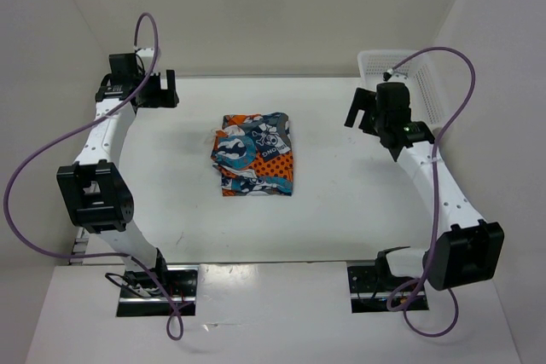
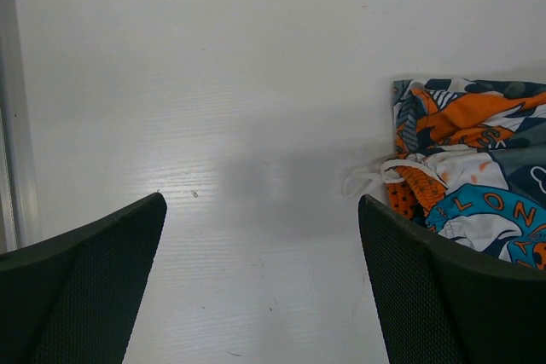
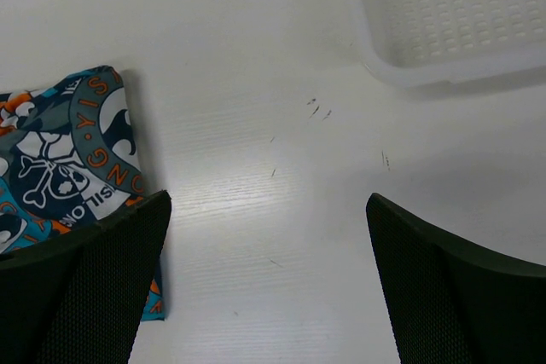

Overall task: Fold and stack the shorts
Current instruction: Fold the shorts

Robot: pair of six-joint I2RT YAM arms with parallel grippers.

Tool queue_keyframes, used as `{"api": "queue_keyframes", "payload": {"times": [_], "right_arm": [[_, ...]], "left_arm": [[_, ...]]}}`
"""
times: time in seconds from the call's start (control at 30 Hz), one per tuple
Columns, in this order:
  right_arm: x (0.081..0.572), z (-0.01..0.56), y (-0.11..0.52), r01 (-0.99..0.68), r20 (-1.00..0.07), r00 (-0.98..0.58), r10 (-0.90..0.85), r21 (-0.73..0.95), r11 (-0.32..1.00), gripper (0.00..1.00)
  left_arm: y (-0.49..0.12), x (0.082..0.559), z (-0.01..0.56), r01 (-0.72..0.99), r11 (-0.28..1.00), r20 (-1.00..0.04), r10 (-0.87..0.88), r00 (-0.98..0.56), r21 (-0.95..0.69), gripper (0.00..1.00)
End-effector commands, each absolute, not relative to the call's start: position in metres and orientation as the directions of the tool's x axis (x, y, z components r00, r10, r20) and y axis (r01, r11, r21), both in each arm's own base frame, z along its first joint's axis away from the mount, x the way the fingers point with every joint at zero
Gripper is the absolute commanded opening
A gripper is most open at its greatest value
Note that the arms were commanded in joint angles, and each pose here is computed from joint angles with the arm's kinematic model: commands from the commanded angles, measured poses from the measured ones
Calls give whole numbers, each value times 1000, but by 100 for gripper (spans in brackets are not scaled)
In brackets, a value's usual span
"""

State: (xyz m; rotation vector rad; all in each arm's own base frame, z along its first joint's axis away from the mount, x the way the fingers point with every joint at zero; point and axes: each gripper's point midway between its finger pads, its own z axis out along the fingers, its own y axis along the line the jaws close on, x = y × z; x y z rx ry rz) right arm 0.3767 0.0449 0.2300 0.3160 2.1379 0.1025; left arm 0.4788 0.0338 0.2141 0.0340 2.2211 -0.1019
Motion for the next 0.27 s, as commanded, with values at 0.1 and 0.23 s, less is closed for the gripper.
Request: {"api": "queue_keyframes", "payload": {"times": [0.1,0.23], "right_arm": [[370,243,46,154,-835,-490,250,200,968,100],[364,245,43,154,-843,-480,243,191,969,100]], "left_arm": [[29,477,243,87,995,-842,1,-540,-54,100],[29,475,247,87,995,-847,2,-532,-52,100]]}}
